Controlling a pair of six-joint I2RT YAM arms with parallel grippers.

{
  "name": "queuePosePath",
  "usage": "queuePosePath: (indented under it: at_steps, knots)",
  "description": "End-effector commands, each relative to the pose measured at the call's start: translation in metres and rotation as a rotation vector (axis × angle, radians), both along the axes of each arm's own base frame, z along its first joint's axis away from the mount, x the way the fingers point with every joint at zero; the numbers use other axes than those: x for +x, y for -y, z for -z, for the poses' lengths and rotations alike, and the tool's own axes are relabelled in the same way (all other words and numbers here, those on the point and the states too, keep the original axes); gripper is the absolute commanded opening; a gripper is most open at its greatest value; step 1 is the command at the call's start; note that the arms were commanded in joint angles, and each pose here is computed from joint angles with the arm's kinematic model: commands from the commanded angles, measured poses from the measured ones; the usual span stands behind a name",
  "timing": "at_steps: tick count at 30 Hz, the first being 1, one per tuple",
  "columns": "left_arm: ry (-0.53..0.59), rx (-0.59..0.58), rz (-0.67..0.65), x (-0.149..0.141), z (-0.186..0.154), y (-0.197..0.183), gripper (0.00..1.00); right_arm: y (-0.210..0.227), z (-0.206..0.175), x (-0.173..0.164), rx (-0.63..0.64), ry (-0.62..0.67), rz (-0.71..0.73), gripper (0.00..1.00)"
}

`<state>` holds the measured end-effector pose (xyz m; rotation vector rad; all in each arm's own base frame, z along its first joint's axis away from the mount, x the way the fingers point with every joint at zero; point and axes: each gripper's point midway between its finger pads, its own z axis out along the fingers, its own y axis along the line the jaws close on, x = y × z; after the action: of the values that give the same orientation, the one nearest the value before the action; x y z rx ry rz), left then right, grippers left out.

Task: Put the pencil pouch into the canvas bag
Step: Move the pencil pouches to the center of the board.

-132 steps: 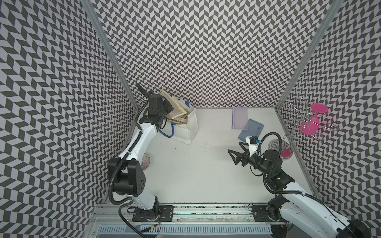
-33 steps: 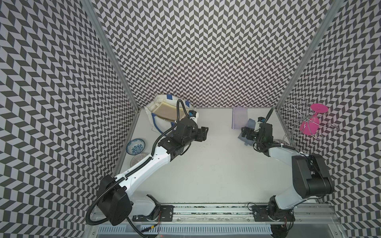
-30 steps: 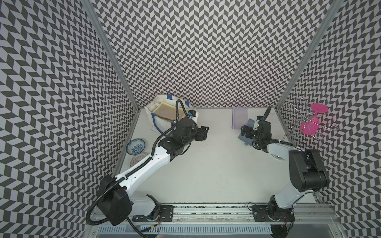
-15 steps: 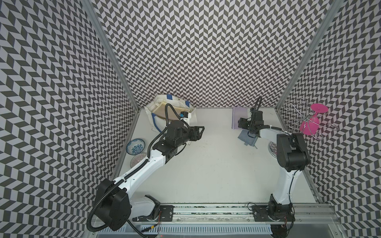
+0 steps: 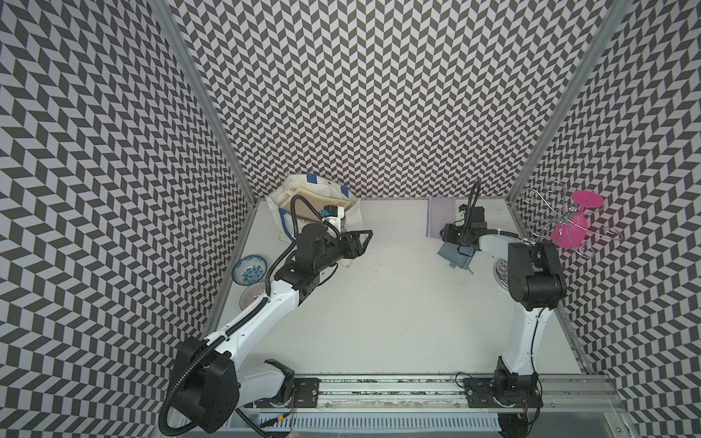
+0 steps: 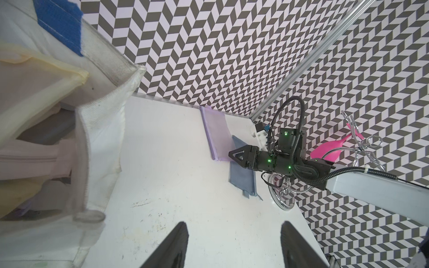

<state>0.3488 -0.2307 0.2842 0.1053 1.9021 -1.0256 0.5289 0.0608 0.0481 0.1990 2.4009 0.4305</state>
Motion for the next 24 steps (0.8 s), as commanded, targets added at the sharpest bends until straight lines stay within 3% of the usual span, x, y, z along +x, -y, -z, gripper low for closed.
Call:
queuePosePath:
  at_steps: [1, 13, 18, 24]
  knots:
    - [0.07, -0.05, -0.004, -0.004, -0.026, -0.006, 0.65, -0.011, 0.019, -0.015, 0.049, -0.05, -0.038, 0.51]
    - [0.103, -0.12, -0.065, -0.005, -0.044, -0.033, 0.62, -0.037, 0.029, -0.057, 0.061, -0.091, -0.085, 0.55]
    - [0.097, -0.123, -0.125, -0.004, -0.043, -0.045, 0.59, -0.059, 0.039, -0.083, 0.099, -0.118, -0.112, 0.49]
    - [0.092, -0.122, -0.095, -0.009, -0.045, -0.036, 0.58, -0.095, 0.032, -0.117, 0.133, -0.126, -0.189, 0.46]
